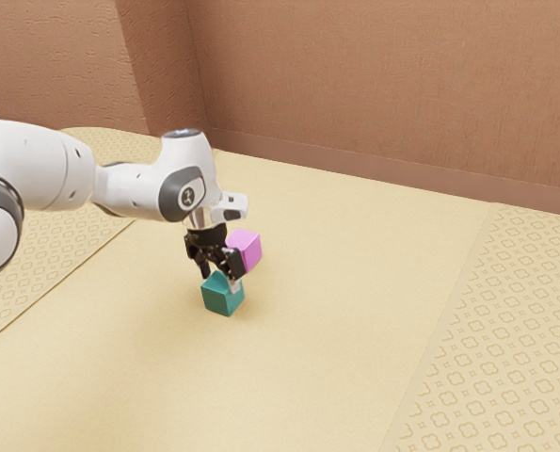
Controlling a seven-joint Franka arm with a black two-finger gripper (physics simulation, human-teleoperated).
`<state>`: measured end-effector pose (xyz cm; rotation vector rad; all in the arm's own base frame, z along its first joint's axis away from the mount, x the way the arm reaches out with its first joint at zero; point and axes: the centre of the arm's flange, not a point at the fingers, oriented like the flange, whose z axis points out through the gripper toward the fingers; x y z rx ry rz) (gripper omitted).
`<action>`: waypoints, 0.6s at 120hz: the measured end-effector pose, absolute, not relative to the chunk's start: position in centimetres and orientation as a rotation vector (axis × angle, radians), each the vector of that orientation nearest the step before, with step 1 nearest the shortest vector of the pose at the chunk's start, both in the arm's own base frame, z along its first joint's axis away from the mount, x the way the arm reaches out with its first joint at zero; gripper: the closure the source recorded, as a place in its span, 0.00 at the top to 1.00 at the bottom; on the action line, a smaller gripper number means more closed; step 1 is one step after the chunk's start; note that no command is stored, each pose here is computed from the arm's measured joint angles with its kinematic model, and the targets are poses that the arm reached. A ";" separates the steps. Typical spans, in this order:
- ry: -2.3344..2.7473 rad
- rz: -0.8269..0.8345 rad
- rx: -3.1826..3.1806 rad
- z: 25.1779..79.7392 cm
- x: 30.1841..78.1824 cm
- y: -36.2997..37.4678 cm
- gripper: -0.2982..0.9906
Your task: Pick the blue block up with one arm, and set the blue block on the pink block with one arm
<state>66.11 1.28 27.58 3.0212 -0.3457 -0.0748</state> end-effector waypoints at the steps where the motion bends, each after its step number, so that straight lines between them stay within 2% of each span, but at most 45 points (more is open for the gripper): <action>1: -0.345 -0.075 3.021 27.5 66.1 1.3 0.77; 72: -0.291 -0.094 3.018 26.3 66.5 1.2 0.77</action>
